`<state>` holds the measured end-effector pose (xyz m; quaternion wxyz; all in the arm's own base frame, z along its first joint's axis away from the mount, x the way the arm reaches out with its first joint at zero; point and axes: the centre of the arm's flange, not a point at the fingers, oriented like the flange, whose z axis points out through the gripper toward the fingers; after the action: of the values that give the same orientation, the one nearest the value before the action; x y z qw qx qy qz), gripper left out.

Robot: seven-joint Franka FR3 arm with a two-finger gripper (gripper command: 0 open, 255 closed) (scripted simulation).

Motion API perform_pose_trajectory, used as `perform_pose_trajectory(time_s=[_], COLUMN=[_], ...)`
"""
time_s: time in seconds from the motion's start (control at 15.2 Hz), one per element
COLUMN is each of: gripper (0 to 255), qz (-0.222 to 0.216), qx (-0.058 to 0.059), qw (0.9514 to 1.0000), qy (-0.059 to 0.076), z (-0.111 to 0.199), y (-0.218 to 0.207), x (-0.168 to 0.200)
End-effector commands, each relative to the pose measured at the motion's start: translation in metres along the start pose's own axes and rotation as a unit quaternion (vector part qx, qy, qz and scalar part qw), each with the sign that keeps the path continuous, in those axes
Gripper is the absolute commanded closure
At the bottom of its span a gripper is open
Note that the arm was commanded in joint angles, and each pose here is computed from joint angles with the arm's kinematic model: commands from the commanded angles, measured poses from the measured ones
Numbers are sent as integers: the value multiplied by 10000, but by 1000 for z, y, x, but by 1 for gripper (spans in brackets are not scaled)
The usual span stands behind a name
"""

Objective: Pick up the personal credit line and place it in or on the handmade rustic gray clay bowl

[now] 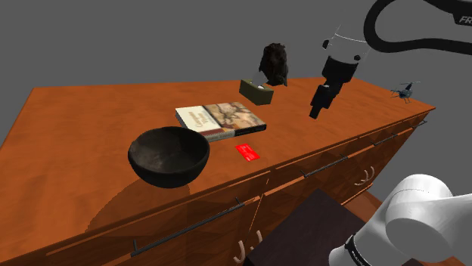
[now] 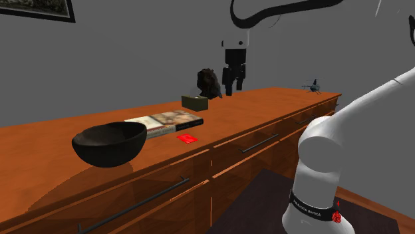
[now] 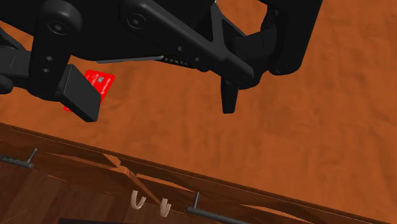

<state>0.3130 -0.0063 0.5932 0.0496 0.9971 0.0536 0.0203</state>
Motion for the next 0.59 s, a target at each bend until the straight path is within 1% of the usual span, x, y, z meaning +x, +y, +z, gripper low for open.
perform_pose_trajectory(time_s=[0.0, 0.13, 0.26, 0.4, 0.53], gripper=[0, 0, 0, 0, 0], qz=[0, 127, 253, 380, 505], qx=[0, 98, 197, 295, 392], qw=[10000, 9993, 9970, 9933, 9881], qy=[0, -351, -701, -1050, -1397], z=[0, 12, 26, 42, 58], y=[0, -15, -29, -44, -57], x=[0, 26, 51, 76, 100])
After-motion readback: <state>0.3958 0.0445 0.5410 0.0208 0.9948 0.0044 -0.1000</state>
